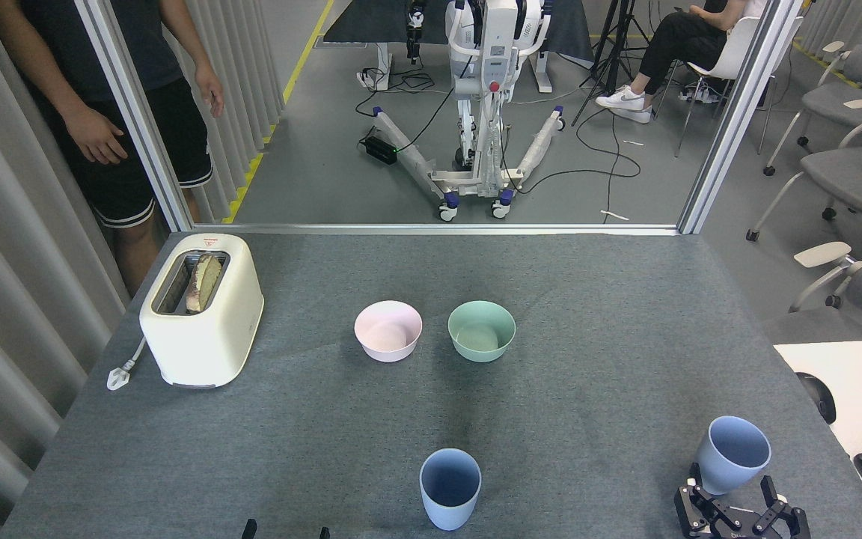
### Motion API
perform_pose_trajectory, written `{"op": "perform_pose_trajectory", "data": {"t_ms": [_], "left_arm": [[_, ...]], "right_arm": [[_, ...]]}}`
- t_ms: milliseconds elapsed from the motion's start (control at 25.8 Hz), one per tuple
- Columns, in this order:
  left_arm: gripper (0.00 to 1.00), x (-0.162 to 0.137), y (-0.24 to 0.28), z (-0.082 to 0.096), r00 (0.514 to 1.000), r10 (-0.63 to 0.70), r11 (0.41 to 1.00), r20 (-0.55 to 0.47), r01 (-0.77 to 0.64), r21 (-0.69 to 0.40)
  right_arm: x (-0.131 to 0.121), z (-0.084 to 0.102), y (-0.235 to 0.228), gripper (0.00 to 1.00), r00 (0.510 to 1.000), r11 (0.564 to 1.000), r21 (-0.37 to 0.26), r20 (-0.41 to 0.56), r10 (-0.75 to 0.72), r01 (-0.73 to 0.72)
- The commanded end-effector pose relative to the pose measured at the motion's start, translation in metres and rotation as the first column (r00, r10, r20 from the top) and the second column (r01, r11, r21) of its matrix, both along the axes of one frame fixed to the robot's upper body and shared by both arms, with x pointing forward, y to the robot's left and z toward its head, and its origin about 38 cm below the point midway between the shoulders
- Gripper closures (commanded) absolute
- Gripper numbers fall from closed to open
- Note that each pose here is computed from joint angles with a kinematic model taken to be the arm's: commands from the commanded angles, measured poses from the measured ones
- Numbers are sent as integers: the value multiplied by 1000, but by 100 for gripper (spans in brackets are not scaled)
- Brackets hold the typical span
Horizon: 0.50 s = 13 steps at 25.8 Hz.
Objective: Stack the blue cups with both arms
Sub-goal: 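Reach the right gripper to the other blue cup and grasp it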
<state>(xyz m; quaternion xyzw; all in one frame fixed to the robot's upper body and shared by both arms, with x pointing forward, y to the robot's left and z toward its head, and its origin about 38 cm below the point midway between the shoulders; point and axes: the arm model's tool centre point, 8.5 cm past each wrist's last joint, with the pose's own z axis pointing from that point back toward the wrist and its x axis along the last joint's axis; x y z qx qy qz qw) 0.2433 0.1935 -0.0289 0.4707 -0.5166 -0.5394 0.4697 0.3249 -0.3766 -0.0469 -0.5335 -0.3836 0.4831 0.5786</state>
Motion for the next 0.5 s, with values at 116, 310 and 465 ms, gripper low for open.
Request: {"op": "perform_pose_trajectory", "data": {"t_ms": [116, 310, 465], "left_arm": [[0, 0, 2, 0, 1000, 4, 1000, 1, -4, 3], [0, 0, 4, 0, 1000, 9, 1000, 0, -9, 4], [0, 1, 5, 0, 1000, 10, 1000, 2, -10, 4]], "right_arm": [[9, 1, -1, 0, 1000, 1000, 3, 1, -4, 4], [10, 1, -2, 10, 1000, 1000, 1, 0, -4, 4], [12, -2, -1, 17, 1000, 1000, 9, -12, -8, 8]]}}
